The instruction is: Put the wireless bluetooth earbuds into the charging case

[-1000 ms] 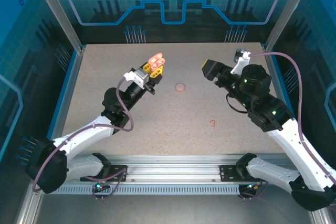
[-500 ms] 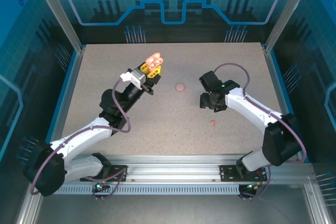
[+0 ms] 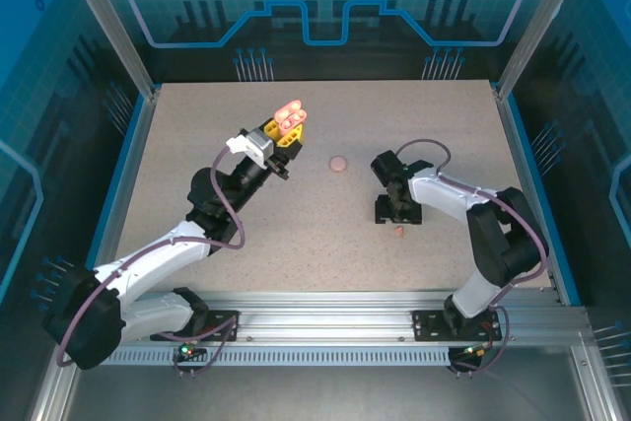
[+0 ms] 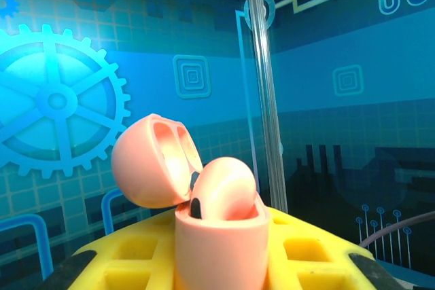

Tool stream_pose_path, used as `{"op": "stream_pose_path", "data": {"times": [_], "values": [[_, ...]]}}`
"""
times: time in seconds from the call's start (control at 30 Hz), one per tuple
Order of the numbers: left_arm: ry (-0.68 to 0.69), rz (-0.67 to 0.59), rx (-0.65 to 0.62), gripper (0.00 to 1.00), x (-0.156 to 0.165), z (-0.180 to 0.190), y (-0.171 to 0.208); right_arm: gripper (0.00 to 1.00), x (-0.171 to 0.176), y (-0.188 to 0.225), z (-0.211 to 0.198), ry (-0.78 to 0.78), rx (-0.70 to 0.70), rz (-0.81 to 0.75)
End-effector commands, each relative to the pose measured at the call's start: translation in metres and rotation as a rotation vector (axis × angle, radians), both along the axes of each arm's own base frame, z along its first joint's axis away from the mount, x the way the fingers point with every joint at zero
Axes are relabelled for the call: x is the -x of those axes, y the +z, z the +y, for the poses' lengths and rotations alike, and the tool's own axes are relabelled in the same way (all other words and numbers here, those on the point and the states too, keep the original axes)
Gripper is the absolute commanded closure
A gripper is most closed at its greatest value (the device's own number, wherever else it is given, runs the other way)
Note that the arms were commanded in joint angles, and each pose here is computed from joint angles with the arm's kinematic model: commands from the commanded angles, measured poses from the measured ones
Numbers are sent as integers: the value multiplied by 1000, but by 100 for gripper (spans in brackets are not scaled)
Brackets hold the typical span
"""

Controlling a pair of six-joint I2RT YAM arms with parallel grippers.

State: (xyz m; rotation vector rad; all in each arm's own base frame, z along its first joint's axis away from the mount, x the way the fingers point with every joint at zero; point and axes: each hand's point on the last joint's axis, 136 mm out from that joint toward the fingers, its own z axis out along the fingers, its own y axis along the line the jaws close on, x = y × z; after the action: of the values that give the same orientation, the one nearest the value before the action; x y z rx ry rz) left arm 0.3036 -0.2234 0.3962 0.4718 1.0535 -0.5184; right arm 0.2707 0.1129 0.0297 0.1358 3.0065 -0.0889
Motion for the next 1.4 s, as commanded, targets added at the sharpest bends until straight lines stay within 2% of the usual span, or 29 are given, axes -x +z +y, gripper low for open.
{"op": "stream_pose_path", "data": {"times": [0.0, 0.6, 0.87, 1.37], "values": [[-8, -34, 24, 100, 7, 1, 11, 34, 5, -13, 2, -22, -37, 43], [-6, -36, 22, 100, 8, 2, 10, 41, 27, -16, 6, -42, -67, 64], [-9, -35, 22, 100, 9, 2, 10, 41, 22, -15, -15, -100, 55, 44], [-4, -39, 19, 100, 10, 3, 10, 53, 18, -16, -19, -82, 74, 45]]}}
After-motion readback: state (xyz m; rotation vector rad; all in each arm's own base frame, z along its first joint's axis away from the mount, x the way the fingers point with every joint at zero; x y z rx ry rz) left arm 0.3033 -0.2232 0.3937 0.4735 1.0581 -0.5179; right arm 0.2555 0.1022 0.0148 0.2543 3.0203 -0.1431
